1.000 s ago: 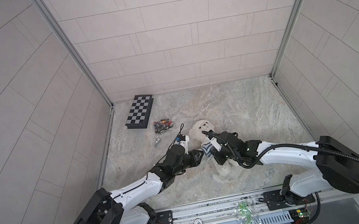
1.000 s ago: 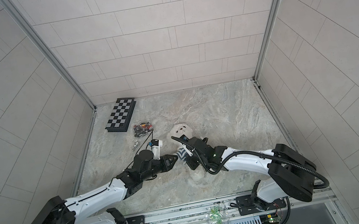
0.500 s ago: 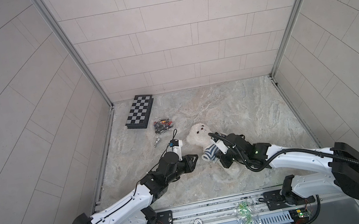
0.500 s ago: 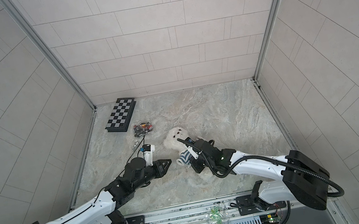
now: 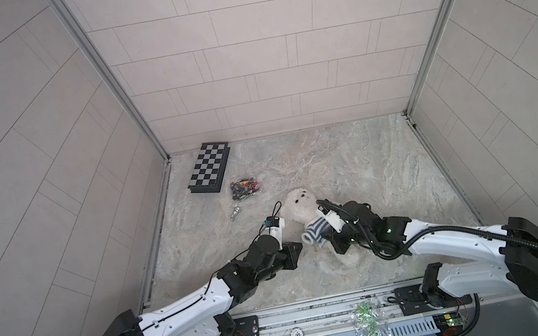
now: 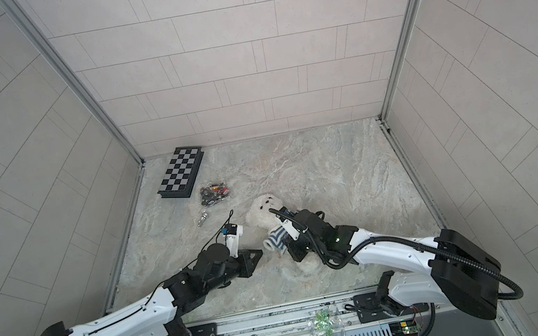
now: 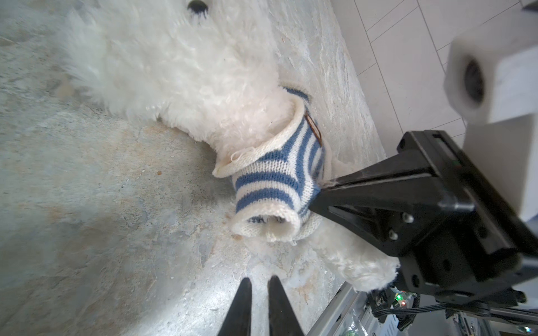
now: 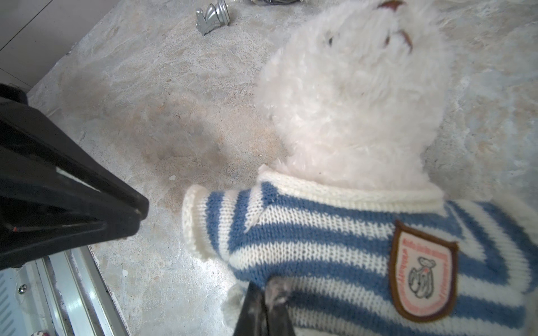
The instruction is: Dress the teddy bear
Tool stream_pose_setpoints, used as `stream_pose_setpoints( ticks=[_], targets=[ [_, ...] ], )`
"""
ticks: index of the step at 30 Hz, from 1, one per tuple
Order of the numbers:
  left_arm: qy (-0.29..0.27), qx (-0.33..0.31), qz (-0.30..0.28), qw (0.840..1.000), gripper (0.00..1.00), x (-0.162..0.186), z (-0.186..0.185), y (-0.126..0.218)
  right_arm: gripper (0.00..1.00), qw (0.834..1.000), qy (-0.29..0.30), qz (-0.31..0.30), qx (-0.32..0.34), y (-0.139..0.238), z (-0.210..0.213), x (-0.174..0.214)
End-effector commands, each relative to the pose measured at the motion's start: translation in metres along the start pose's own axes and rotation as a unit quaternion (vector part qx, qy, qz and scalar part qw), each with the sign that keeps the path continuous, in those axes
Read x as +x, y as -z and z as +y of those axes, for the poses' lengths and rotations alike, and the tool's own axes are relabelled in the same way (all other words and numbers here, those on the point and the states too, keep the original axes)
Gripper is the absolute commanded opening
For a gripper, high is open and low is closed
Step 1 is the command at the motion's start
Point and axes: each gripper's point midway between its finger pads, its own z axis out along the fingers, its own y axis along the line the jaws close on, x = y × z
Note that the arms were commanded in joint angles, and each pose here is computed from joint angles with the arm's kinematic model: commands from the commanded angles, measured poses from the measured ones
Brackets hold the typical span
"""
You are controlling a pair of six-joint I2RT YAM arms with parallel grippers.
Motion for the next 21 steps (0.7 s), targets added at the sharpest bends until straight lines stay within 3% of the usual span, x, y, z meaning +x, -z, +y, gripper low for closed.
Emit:
stream_pose_setpoints(
  ticks=[1,14,21],
  targets=[
    [0.003,0.012,-0.016,1.000,0.14,-0.010,-0.010,-0.008,0.00,1.000,-0.010,-0.007,-0.005,0.002,0.000,0.001],
    [0.025,0.022,-0.018,0.999,0.12,-0.027,-0.030,-0.051,0.00,1.000,-0.015,-0.001,-0.007,0.001,-0.001,0.009],
    [0.048,0.018,-0.023,0.998,0.29,-0.025,-0.024,-0.060,0.00,1.000,-0.015,-0.001,-0.006,-0.001,-0.002,0.013]
  ],
)
